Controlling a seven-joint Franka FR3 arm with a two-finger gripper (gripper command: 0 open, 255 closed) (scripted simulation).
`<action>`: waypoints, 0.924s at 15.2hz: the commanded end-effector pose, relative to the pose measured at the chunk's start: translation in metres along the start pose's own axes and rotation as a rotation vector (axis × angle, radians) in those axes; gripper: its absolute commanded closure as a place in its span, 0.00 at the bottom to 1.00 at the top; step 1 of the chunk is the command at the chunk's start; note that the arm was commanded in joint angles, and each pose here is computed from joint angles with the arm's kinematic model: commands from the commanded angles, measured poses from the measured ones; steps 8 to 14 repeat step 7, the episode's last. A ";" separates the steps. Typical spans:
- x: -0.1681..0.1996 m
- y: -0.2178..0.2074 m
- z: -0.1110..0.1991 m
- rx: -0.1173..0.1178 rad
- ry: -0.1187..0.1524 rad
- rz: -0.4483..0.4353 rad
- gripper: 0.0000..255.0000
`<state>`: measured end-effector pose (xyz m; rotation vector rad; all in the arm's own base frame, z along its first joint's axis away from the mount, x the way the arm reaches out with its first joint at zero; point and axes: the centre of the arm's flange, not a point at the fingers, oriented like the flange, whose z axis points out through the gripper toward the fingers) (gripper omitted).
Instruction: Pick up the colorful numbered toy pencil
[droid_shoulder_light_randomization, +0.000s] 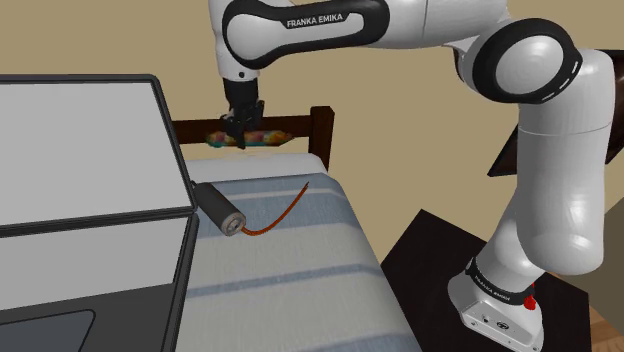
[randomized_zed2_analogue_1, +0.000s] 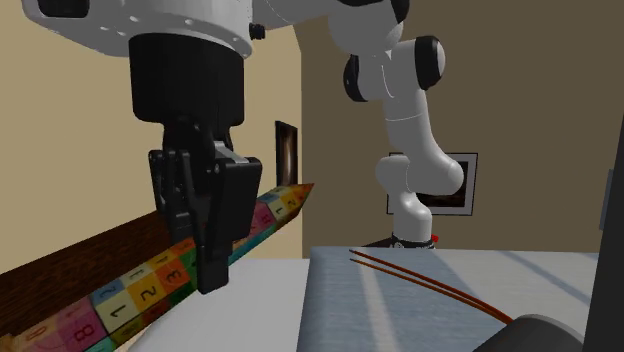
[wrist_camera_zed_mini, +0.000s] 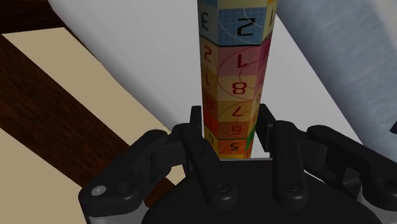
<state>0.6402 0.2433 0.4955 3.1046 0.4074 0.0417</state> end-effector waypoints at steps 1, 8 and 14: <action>0.001 -0.001 -0.010 0.000 0.000 0.000 1.00; 0.001 -0.001 -0.032 0.000 0.000 0.000 1.00; 0.001 -0.001 -0.032 0.000 0.000 0.000 1.00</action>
